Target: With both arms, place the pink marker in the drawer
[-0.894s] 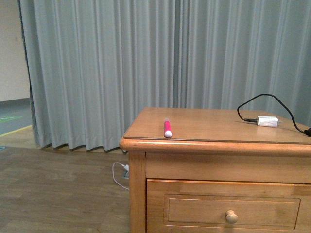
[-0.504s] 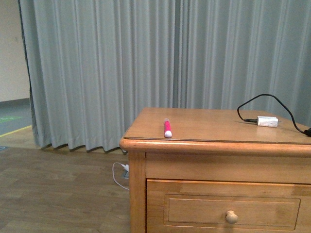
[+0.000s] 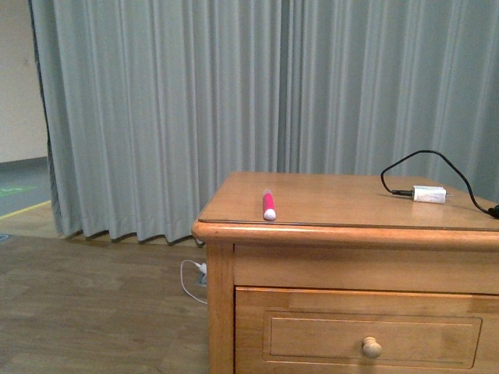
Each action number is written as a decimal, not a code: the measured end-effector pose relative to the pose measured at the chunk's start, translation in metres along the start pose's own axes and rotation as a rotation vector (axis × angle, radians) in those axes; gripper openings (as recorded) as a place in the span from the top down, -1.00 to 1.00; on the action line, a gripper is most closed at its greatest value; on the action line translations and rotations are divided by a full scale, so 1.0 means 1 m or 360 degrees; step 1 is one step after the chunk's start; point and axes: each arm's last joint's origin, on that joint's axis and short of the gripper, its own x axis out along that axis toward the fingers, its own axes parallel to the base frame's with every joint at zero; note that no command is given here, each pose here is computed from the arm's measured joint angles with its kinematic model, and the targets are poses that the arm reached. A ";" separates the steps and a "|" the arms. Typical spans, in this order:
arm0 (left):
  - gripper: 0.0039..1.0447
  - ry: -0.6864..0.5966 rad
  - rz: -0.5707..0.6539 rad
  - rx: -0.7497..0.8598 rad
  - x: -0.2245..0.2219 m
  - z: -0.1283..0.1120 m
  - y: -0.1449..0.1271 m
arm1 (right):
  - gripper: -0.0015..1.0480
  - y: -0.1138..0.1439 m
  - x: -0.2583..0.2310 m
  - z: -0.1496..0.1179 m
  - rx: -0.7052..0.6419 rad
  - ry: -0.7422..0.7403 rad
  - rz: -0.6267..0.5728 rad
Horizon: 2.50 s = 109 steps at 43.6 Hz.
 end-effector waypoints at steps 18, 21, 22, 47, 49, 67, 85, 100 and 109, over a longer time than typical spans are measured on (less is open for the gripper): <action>-0.89 0.0000 0.0000 0.0000 0.000 0.000 0.000 | -0.84 0.000 0.000 0.000 0.0000 0.0000 0.0000; -0.89 0.0001 0.0000 -0.0001 0.000 0.000 0.000 | -0.84 0.000 0.000 -0.001 -0.0039 0.0108 -0.0017; -0.89 0.0001 0.0001 0.0000 0.000 0.000 0.000 | -0.84 0.000 0.000 -0.001 -0.0064 0.0203 -0.0022; -0.89 0.0000 0.0000 0.0000 0.000 0.000 0.000 | -0.84 0.014 0.088 0.019 0.0003 0.0696 0.0057; -0.89 0.0000 0.0000 0.0000 0.000 0.000 0.000 | -0.84 0.020 0.103 0.019 -0.0010 0.0704 0.0065; -0.89 0.0000 0.0000 0.0000 0.000 0.000 0.000 | -0.84 0.078 0.193 -0.004 -0.0070 0.0706 0.0101; -0.89 0.0000 0.0000 0.0000 0.000 0.000 0.000 | -0.84 0.109 0.269 -0.057 -0.0032 0.0800 -0.0021; -0.89 0.0000 0.0000 0.0000 0.000 0.000 0.000 | -0.84 0.105 0.306 -0.079 -0.0008 0.0750 -0.0066; -0.89 0.0000 0.0000 0.0000 0.000 0.000 0.000 | -0.84 0.099 0.310 -0.090 -0.0014 0.0780 -0.0051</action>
